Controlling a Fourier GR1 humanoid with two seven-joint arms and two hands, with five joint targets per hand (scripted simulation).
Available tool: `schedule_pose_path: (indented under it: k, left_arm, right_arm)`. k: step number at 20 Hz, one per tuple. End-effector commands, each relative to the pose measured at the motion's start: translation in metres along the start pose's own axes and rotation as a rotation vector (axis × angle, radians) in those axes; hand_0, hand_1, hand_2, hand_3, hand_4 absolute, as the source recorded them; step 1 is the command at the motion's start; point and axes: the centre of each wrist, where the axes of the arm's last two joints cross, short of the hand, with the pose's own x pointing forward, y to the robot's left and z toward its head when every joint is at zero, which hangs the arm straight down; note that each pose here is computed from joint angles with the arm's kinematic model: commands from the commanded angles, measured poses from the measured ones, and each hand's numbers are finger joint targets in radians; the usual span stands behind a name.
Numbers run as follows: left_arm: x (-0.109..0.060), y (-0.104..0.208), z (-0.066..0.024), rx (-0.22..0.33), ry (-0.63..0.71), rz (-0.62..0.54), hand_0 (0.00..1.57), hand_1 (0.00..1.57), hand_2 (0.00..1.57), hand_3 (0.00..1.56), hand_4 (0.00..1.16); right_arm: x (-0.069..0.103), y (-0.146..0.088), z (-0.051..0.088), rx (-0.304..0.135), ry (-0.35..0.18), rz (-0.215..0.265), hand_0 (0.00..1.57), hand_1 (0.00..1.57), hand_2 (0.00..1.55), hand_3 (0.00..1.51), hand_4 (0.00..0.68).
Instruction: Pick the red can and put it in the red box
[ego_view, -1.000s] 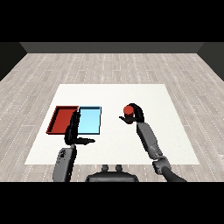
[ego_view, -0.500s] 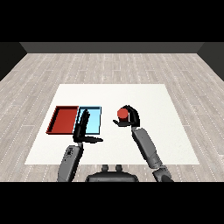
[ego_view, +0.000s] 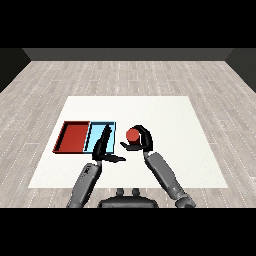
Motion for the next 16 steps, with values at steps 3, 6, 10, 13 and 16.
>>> schedule_pose_path:
  k: [3, 6, 10, 13, 16]
  left_arm:
    - [-0.010, -0.025, -0.0183, -0.030, 0.070, 0.025, 0.00, 0.00, 0.00, 0.00, 0.00]
    - [-0.030, -0.025, 0.0057, -0.037, 0.082, 0.036, 0.00, 0.00, 0.00, 0.00, 0.00]
    - [-0.046, -0.034, -0.0102, -0.013, 0.100, 0.043, 0.00, 0.00, 0.00, 0.00, 0.00]
    - [-0.027, -0.026, -0.0056, -0.058, 0.091, 0.068, 0.00, 0.00, 0.00, 0.00, 0.00]
    - [-0.058, -0.025, 0.0075, -0.046, 0.117, 0.035, 0.00, 0.00, 0.00, 0.00, 0.00]
  right_arm:
    - [0.005, 0.017, 0.001, 0.023, -0.021, -0.023, 1.46, 1.46, 1.44, 1.39, 0.637]
    - [0.005, 0.016, -0.012, 0.015, -0.003, -0.014, 1.45, 1.45, 1.45, 1.39, 0.630]
    - [-0.002, 0.019, 0.006, 0.019, -0.021, 0.014, 1.46, 1.46, 1.44, 1.38, 0.639]
    - [0.011, 0.034, -0.009, 0.017, -0.005, -0.012, 1.44, 1.44, 1.43, 1.39, 0.633]
    - [0.017, 0.023, -0.031, 0.017, -0.002, -0.001, 1.45, 1.45, 1.43, 1.38, 0.641]
